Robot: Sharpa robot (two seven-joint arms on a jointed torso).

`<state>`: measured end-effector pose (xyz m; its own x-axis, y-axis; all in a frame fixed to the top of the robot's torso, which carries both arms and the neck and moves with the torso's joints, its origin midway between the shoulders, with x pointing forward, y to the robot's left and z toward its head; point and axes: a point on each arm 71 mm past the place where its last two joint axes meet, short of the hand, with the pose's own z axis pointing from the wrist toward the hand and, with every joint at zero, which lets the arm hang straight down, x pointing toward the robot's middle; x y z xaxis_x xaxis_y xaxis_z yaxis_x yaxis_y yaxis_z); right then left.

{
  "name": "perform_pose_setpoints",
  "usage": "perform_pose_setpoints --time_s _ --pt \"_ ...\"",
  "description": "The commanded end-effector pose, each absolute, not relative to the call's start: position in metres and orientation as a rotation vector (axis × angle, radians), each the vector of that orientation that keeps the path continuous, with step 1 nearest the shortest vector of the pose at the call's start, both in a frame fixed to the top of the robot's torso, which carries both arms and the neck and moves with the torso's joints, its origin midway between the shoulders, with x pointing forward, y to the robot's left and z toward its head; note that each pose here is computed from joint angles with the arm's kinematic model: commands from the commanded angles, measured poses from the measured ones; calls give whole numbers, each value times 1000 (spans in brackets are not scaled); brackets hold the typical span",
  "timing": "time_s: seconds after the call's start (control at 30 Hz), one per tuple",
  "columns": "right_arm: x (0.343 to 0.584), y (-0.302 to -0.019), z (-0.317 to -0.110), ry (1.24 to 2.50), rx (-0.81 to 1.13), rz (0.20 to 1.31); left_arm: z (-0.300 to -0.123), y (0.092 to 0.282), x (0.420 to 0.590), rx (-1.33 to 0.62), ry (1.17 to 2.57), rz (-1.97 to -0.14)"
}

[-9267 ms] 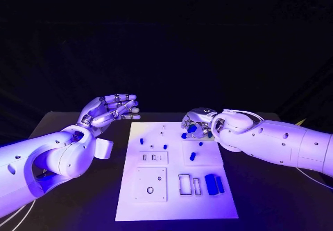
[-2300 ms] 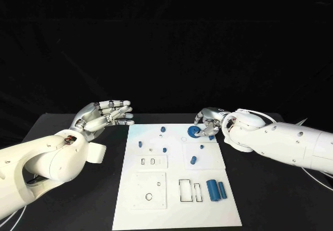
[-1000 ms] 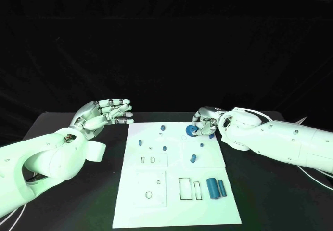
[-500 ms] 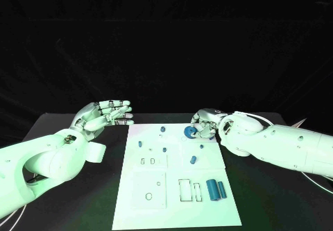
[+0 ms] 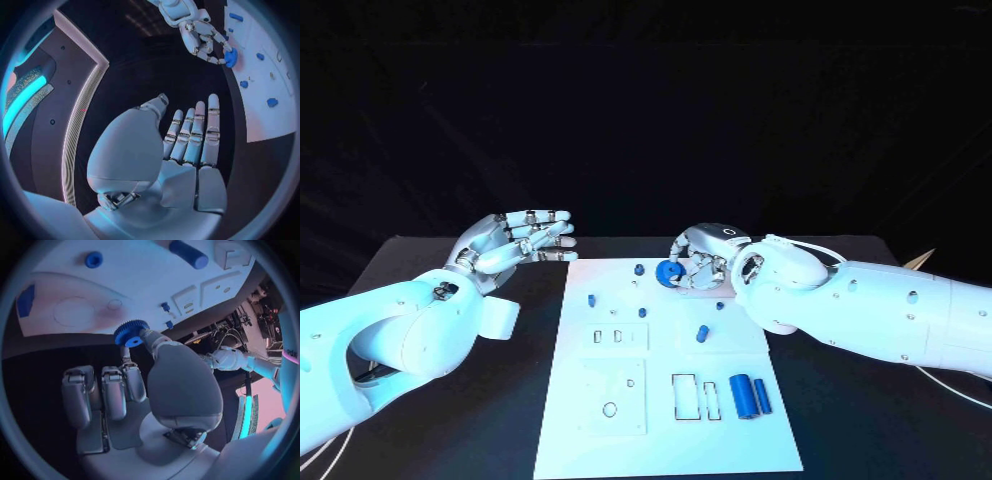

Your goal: Assemble the parts on the task board

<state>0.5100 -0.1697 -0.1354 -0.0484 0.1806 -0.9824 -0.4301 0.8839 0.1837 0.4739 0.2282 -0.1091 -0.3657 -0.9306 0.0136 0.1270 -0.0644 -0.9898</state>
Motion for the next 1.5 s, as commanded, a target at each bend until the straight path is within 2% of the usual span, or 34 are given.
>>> perform_pose_setpoints --time_s 0.03,0.23,0.57,1.5 --pt "508 -160 -130 1462 -247 467 -108 226 473 -925 1355 -1595" --pt "509 -138 -129 1422 -283 459 -108 225 473 -925 1357 -1596" --pt "514 -117 -139 1435 -293 458 -108 223 473 -925 1362 -1599" --pt "517 -103 -156 1490 -304 447 -108 223 473 -927 1365 -1598"
